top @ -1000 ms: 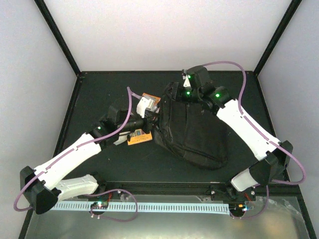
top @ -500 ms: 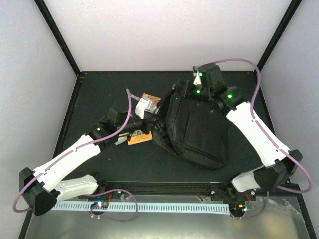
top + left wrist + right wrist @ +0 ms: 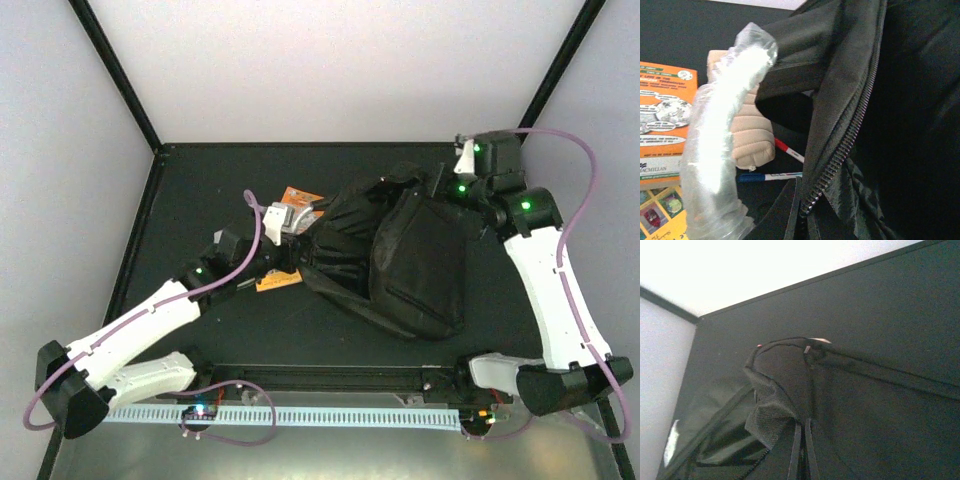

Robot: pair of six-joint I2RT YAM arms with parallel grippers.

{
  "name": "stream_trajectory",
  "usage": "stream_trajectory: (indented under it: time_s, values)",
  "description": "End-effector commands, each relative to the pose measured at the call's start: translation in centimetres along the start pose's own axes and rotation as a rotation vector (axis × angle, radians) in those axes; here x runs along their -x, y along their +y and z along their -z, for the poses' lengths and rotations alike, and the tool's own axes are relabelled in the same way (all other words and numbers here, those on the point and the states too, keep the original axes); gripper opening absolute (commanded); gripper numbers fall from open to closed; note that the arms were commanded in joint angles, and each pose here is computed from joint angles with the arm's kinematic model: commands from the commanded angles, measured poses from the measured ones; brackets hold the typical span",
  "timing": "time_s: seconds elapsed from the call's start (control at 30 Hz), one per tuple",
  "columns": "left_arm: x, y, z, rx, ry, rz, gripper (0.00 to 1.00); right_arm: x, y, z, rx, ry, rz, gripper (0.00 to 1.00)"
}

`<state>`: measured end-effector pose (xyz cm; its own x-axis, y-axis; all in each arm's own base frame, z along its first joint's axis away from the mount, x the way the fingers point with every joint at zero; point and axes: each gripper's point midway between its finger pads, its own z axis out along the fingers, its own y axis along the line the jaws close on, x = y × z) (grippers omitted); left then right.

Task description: Pack the student bag

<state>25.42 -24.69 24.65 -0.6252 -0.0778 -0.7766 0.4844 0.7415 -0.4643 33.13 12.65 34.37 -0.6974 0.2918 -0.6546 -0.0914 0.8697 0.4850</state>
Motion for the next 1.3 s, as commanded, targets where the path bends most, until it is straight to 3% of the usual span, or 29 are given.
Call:
stream_trajectory:
  time_s: [0.0,0.27,0.47,0.53,0.7,0.8,0.97,1.07,1.17,1.27]
  values:
    - [-1.2,4.3,1.2,0.219,-0.001,0.081,0.01,3.7,-4.4,3.2,-0.139,-0.162,-0.001,0.02]
    - [-1.4,6.0,2.2,0.299,-0.044,0.162,0.02,6.9,-7.6,8.4,-0.286,-0.350,-0.094,0.02]
    - [-2.0,5.2,1.6,0.246,-0.018,0.169,0.02,9.2,-7.2,12.9,-0.351,-0.484,-0.099,0.02]
    - [-1.8,3.5,1.1,0.153,-0.008,0.145,0.02,9.3,-5.6,12.9,-0.268,-0.473,-0.068,0.02]
    - [0.4,-2.0,1.1,-0.123,-0.027,0.098,0.06,7.5,1.6,10.5,0.139,-0.305,0.086,0.02]
    - [2.1,-4.7,1.7,-0.235,-0.044,0.076,0.17,5.8,3.9,9.1,0.283,-0.195,0.108,0.02]
    - [4.1,-6.5,2.2,-0.271,-0.047,-0.007,0.65,3.1,5.6,7.3,0.354,-0.095,0.150,0.02]
    - [5.4,-6.0,2.6,-0.210,-0.082,-0.059,0.81,2.0,5.6,6.4,0.376,-0.057,0.150,0.02]
    - [7.2,-6.4,3.6,-0.182,-0.114,-0.130,0.91,1.6,5.3,6.0,0.367,-0.051,0.151,0.02]
    - [8.1,-7.0,3.4,-0.170,-0.081,-0.187,0.93,1.2,5.3,5.9,0.378,-0.040,0.154,0.02]
